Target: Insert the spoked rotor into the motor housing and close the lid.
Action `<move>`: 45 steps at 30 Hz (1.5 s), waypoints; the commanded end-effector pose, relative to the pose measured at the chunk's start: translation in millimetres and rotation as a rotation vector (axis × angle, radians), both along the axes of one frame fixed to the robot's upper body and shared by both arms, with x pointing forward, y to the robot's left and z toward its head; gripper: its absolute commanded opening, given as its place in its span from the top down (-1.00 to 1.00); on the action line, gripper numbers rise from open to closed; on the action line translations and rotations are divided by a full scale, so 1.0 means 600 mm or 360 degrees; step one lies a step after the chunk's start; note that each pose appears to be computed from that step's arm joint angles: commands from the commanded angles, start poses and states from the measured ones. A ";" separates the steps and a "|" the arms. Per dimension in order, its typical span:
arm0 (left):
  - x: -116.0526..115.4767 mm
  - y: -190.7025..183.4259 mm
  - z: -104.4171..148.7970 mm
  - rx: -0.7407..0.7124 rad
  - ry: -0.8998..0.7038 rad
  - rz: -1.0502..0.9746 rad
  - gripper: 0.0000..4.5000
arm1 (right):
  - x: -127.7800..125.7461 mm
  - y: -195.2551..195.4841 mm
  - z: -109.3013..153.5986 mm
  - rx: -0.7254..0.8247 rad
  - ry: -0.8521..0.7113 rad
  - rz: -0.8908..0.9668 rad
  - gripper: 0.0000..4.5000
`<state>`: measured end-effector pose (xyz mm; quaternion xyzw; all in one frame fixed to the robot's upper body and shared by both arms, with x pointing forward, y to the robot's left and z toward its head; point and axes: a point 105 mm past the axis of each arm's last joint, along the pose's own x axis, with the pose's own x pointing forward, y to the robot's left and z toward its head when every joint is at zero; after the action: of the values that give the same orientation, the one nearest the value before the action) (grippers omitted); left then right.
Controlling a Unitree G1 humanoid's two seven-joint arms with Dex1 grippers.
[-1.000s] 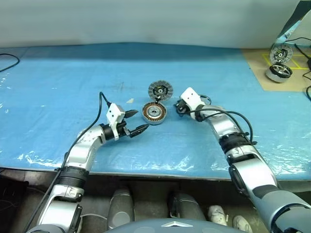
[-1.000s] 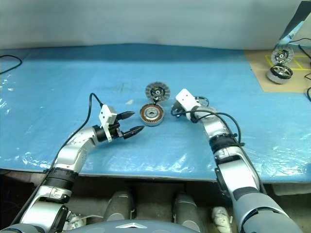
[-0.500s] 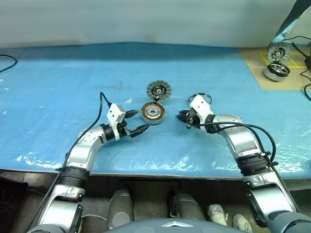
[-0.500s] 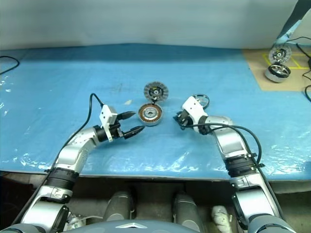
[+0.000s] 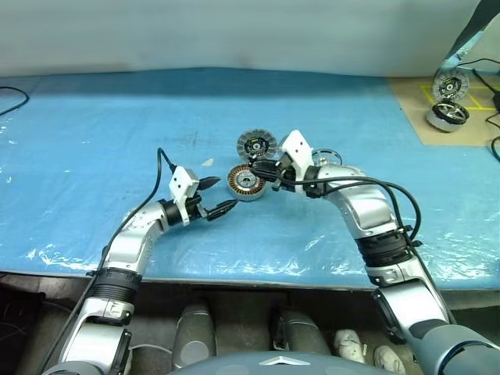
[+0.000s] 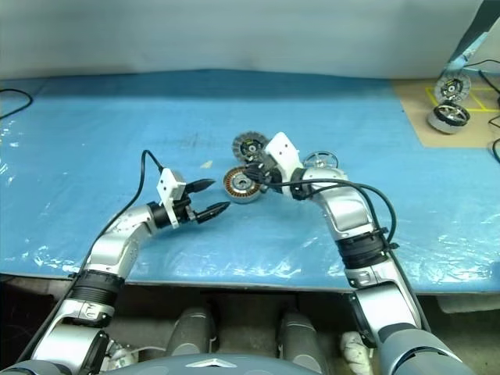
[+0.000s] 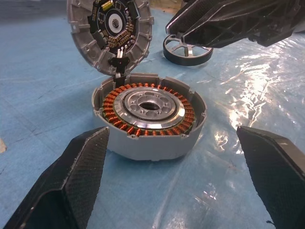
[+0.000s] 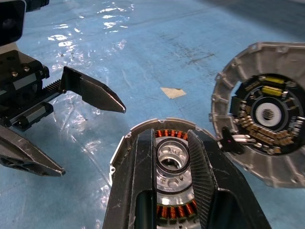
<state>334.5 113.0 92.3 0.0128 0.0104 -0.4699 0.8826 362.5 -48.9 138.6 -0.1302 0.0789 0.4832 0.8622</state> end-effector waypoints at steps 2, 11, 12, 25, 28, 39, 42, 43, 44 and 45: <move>0.003 0.008 0.022 -0.0018 -0.0095 0.0042 -1.00 | 0.015 0.028 -0.005 -0.0044 -0.0070 0.0043 0.69; -0.002 0.007 0.019 -0.0022 -0.0092 0.0057 -1.00 | 0.033 0.043 -0.036 -0.0115 -0.0064 0.0047 0.69; -0.002 0.008 0.020 -0.0022 -0.0092 0.0059 -1.00 | 0.036 0.042 -0.036 -0.0123 -0.0072 0.0042 0.69; -0.005 0.006 0.016 -0.0012 -0.0082 0.0047 -1.00 | 0.046 0.028 -0.032 -0.0138 -0.0098 0.0030 0.69; -0.005 0.006 0.014 -0.0009 -0.0078 0.0046 -1.00 | 0.045 0.028 -0.028 -0.0124 -0.0096 0.0037 0.69; -0.005 0.006 0.011 -0.0009 -0.0064 0.0045 -1.00 | 0.039 0.026 0.014 0.0031 -0.0069 0.0080 0.69; -0.005 0.006 0.009 -0.0005 -0.0061 0.0045 -1.00 | 0.037 0.026 0.007 -0.0008 -0.0067 0.0093 0.69; -0.005 0.006 0.009 -0.0005 -0.0060 0.0045 -1.00 | 0.035 0.027 0.000 -0.0030 -0.0065 0.0099 0.69; -0.005 0.006 0.009 -0.0006 -0.0059 0.0044 -1.00 | 0.034 0.029 -0.006 -0.0049 -0.0064 0.0102 0.69; -0.006 0.005 0.008 -0.0006 -0.0058 0.0044 -1.00 | 0.034 0.030 -0.011 -0.0065 -0.0062 0.0100 0.69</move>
<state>331.6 117.1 88.4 0.0097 0.0124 -0.4539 0.8909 384.5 -36.4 124.1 -0.1451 0.0886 0.4995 0.8495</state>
